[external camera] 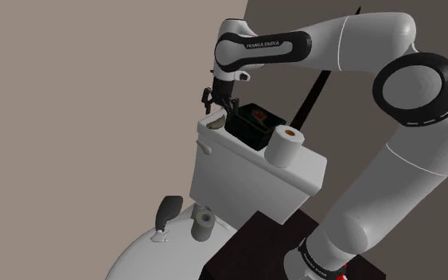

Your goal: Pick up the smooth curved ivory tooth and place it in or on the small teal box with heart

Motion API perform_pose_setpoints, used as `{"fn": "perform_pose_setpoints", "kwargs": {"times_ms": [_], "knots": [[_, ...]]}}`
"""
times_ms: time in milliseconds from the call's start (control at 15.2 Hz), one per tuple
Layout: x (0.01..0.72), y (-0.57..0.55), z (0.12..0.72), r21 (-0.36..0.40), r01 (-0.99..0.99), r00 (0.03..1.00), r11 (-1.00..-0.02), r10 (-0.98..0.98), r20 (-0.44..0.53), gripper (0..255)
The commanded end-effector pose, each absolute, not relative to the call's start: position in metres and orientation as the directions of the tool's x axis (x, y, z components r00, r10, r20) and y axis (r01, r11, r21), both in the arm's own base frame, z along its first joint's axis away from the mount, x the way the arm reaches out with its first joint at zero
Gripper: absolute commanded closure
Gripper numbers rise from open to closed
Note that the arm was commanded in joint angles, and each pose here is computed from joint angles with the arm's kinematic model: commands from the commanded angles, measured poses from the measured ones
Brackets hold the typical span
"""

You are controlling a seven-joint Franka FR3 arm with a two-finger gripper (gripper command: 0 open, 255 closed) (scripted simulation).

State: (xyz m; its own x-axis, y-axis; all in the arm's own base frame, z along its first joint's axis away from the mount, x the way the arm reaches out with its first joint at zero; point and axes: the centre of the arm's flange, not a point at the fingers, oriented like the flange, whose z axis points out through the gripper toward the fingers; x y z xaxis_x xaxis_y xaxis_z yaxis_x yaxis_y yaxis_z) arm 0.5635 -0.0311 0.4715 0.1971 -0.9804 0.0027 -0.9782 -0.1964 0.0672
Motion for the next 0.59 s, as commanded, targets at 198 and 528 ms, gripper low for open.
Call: {"fn": "perform_pose_setpoints", "kwargs": {"times_ms": [198,528], "knots": [[0.562,-0.036,0.447,0.072,-0.979,0.190,-0.189,-0.982,0.004,0],[0.562,-0.036,0.447,0.072,-0.979,0.190,-0.189,-0.982,0.004,0]]}}
